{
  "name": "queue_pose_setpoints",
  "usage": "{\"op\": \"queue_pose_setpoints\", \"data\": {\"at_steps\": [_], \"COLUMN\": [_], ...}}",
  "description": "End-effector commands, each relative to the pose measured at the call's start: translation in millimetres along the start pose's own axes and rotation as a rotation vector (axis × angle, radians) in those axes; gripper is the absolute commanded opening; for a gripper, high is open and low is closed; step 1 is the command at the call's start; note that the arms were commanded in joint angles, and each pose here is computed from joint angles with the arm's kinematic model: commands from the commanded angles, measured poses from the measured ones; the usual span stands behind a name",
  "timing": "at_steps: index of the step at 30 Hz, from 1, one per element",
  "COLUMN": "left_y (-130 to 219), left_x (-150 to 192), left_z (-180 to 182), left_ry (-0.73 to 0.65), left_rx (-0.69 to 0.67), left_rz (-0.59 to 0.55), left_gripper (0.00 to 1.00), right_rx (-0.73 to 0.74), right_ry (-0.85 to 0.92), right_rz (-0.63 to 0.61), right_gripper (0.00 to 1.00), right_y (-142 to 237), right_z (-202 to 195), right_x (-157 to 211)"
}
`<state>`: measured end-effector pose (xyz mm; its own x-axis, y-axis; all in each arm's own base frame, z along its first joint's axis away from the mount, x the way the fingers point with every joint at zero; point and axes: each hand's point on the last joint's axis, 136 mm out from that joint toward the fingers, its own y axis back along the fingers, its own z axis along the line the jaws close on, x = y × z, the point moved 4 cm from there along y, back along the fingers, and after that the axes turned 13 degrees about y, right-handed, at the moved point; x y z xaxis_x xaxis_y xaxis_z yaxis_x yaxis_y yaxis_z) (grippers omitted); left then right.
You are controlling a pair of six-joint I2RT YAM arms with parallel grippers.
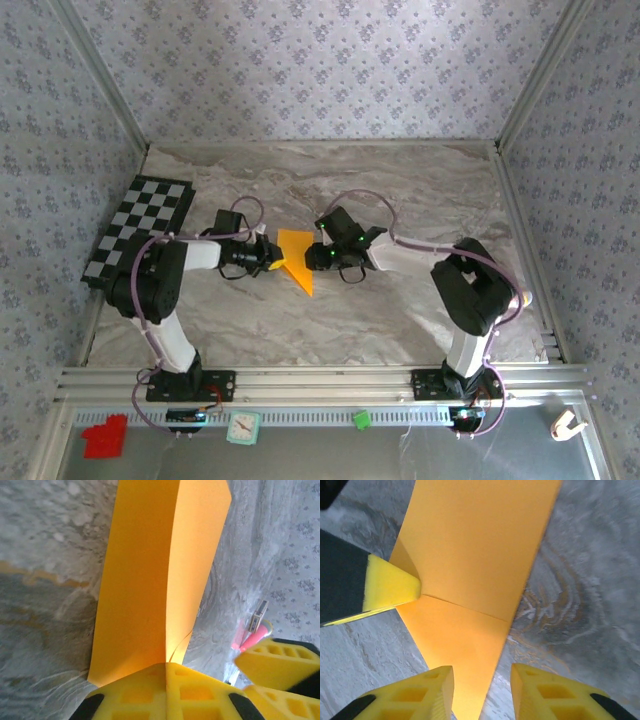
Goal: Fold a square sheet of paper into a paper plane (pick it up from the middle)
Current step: Fourth fold the wing at the center of the table.
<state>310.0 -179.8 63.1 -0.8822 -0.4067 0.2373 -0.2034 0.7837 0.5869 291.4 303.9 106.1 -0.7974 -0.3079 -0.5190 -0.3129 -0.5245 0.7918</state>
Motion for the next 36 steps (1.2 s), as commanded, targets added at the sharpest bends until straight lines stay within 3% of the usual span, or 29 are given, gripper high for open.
{"op": "queue_pose_setpoints", "data": {"at_steps": [1, 6, 13, 18, 36], "left_y": [13, 18, 11, 9, 6], "left_x": [-1, 8, 15, 14, 19], "left_z": [-10, -20, -15, -13, -13], "left_ry": [0.021, 0.034, 0.136, 0.18, 0.199], "left_rx": [-0.015, -0.135, -0.241, -0.252, -0.28], "left_rz": [-0.119, -0.258, -0.336, -0.343, -0.311], "left_gripper": [0.07, 0.07, 0.06, 0.07, 0.08], "right_rx": [0.142, 0.251, 0.298, 0.266, 0.316], "right_ry": [0.06, 0.141, 0.302, 0.334, 0.354], "right_rz": [0.004, -0.009, 0.007, 0.028, 0.048], "right_gripper": [0.39, 0.4, 0.38, 0.35, 0.29], "right_y": [14, 18, 0, -17, -38], "right_z": [-14, -7, 27, 44, 42], "right_x": [12, 17, 23, 31, 24]}}
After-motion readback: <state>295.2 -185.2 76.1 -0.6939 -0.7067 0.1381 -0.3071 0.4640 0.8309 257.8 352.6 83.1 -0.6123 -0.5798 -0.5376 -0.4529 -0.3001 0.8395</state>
